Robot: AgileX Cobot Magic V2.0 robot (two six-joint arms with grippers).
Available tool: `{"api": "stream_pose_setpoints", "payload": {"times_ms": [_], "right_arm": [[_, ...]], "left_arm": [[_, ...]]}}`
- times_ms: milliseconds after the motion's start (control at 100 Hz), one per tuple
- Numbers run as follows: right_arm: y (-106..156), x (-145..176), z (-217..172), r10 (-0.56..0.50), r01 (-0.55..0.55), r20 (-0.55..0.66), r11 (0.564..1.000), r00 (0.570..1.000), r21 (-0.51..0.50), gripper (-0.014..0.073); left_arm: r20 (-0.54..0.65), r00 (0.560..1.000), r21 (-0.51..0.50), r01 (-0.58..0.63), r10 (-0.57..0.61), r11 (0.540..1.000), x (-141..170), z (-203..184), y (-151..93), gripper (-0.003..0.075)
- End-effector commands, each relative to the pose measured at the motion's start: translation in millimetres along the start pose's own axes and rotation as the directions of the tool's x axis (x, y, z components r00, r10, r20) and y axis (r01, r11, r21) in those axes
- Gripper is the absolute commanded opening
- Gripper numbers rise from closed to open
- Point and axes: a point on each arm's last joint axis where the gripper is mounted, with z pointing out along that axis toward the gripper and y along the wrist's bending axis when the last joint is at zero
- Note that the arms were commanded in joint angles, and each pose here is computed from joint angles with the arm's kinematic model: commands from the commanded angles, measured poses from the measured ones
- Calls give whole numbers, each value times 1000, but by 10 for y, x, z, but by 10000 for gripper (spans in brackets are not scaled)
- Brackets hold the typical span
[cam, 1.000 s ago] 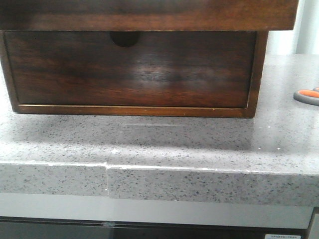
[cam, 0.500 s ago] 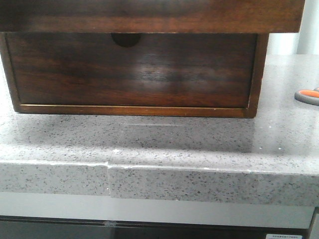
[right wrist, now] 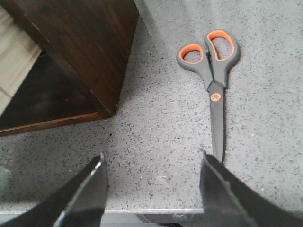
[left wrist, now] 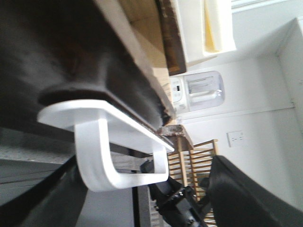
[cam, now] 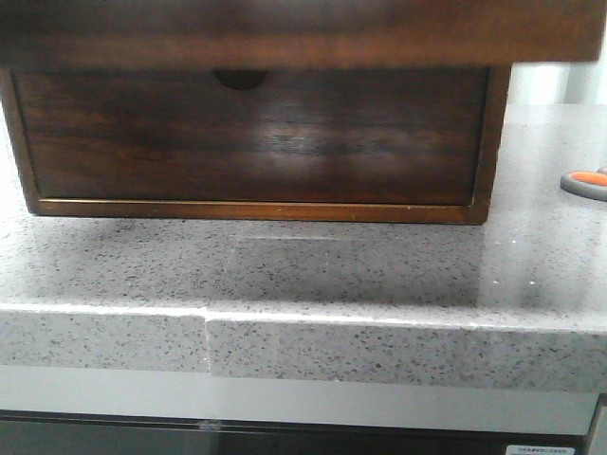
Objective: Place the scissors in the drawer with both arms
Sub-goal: 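Lower the right gripper onto the grey-orange scissors and grasp them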
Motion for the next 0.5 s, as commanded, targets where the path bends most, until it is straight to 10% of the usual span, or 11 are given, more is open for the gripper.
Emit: {"api": "stream_pose_setpoints", "payload": {"times_ms": [0,490], "right_arm": [[37,-126,-13,4,-3,70,1000,998,-14,382],[40,-134,-16,4,-3,75,1000,997,-15,382]], "left_arm": [[15,999,121,48,-50,991,29,-94,-245,495],[68,996,168,40,-52,985,201,-375,-393,492]]}}
